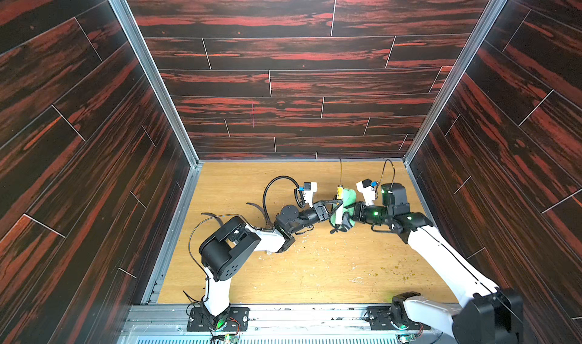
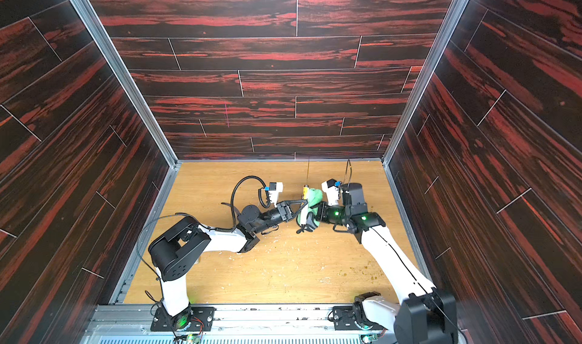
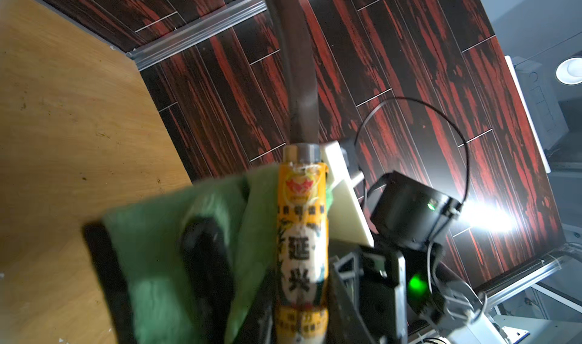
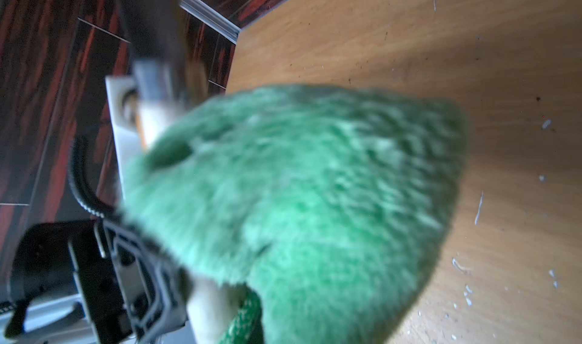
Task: Wipe small sickles with rags
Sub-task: Wipe the small sickle.
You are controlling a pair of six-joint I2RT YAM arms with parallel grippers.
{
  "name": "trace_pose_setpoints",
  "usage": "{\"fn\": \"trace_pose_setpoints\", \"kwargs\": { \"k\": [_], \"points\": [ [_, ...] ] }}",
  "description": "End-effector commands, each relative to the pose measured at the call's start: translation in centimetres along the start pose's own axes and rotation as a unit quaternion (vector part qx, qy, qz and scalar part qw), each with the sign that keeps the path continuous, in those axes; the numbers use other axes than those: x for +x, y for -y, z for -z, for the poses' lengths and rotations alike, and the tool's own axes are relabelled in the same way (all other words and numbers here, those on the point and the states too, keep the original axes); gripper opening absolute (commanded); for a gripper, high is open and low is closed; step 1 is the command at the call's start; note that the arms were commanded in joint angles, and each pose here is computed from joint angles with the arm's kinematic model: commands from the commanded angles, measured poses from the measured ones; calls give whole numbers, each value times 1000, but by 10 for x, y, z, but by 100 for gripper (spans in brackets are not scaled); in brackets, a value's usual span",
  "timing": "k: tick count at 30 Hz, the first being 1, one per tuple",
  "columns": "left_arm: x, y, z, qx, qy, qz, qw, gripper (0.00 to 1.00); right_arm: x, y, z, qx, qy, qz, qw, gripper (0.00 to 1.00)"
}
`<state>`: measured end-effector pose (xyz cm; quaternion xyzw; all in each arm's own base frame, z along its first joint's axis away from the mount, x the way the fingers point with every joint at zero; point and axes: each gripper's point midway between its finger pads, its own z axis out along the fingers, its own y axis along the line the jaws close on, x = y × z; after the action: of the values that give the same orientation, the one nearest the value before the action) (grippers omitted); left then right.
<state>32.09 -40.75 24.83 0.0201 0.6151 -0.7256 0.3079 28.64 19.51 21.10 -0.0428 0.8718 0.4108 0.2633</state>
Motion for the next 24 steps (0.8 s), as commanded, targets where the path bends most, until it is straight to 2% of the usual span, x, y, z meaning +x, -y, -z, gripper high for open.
{"fn": "trace_pose_setpoints", "kwargs": {
  "k": [1, 8, 17, 24],
  "points": [
    [-23, 3, -1, -9, 26, -32, 999, 0, 27, -22, 7, -21, -35, 4, 999, 0],
    [-24, -5, 2, -27, 23, -39, 999, 0, 29, -20, 10, -2, -28, -4, 1000, 0],
    [-15, -3, 12, -23, 21, -30, 999, 0, -8, -27, -4, 3, -6, -2, 1000, 0],
    [-1, 0, 14, -26, 9, -31, 999, 0, -32, -33, -13, -25, 16, -21, 999, 0]
  ]
}}
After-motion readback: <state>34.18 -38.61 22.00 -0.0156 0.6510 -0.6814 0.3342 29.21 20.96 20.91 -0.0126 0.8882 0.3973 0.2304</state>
